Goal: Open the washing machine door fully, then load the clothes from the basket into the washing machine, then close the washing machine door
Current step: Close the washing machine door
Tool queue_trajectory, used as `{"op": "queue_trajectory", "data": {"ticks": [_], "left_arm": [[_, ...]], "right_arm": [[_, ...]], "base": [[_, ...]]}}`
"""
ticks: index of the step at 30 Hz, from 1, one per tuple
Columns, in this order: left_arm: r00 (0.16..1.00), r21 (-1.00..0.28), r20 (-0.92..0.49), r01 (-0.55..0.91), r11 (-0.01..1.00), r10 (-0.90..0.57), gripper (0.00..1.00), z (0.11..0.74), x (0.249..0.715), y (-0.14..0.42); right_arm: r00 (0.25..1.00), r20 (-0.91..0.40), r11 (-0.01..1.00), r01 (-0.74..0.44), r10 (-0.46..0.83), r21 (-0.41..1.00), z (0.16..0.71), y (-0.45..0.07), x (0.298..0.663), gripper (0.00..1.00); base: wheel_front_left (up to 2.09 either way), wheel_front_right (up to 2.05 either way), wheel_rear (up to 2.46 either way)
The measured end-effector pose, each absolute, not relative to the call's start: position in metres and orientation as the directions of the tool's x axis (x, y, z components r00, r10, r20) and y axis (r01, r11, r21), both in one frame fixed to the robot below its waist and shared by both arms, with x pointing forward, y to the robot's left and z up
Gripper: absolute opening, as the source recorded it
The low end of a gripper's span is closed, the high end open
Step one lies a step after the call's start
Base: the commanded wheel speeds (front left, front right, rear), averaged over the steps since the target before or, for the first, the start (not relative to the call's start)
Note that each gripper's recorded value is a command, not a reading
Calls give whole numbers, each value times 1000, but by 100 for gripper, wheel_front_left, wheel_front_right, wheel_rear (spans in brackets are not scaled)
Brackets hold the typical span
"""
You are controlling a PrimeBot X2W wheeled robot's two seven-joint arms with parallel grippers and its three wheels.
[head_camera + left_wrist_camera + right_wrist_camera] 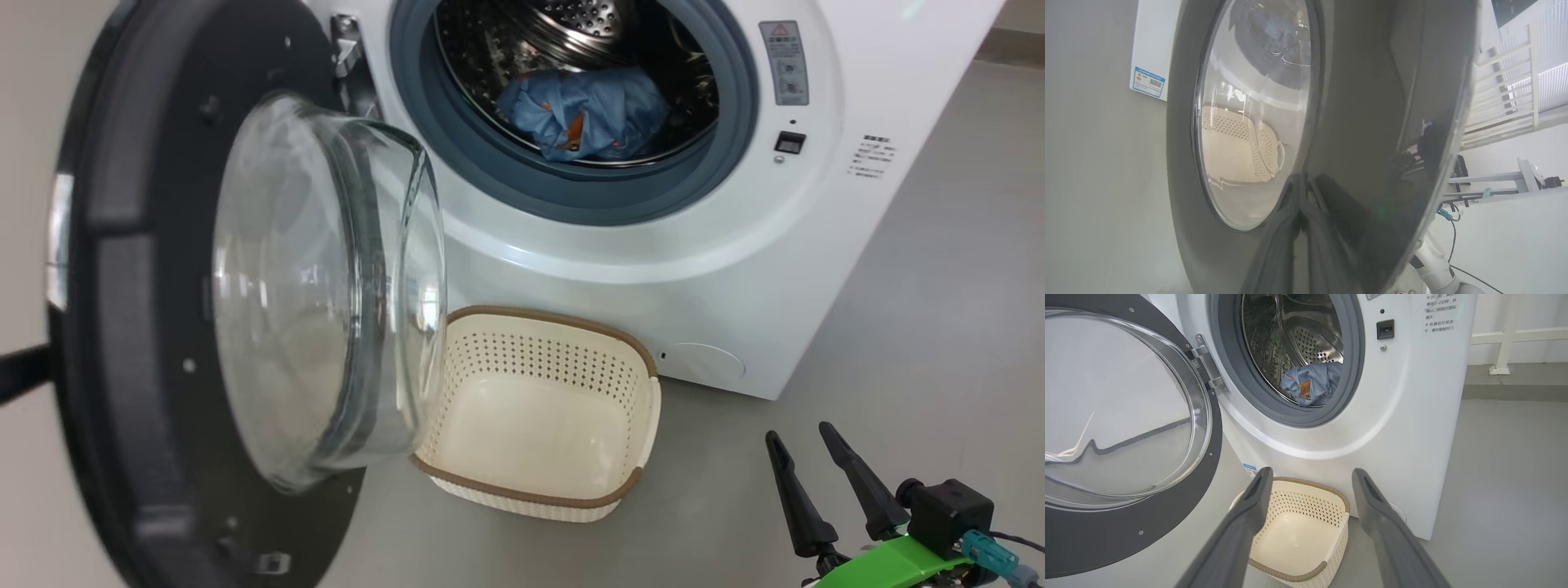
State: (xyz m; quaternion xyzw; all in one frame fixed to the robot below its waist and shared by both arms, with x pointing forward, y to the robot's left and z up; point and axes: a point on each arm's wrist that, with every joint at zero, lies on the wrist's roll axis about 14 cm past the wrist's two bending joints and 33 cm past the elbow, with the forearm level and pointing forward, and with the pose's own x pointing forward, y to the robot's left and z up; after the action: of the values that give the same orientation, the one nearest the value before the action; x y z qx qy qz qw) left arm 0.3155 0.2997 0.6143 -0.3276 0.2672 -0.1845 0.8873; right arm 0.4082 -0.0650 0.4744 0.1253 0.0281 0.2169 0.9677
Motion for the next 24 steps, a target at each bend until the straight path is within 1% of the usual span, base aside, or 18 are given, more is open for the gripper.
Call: {"op": "queue_trajectory", "data": {"ticks": [4, 12, 15, 21, 24], "left_arm": [[729, -688, -329, 250, 681, -600, 0, 615, 325, 262], [642, -695, -285, 373, 615, -712, 0, 619, 346, 212], [621, -692, -274, 402, 599, -734, 0, 621, 353, 199], [562, -688, -215, 493, 532, -799, 0, 633, 376, 157], [560, -681, -171, 527, 508, -811, 0, 642, 392, 142]], "right_arm": [[919, 0, 888, -381, 394, 258, 474, -76, 407, 100], [944, -2, 910, -316, 329, 267, 474, -98, 404, 100], [950, -4, 916, -299, 311, 266, 473, -104, 403, 100], [967, -6, 934, -244, 254, 260, 473, -125, 399, 100], [975, -8, 942, -213, 222, 259, 473, -136, 397, 100]], "base": [[0, 0, 0], [0, 0, 0], [0, 0, 0], [0, 0, 0], [0, 0, 0]]}}
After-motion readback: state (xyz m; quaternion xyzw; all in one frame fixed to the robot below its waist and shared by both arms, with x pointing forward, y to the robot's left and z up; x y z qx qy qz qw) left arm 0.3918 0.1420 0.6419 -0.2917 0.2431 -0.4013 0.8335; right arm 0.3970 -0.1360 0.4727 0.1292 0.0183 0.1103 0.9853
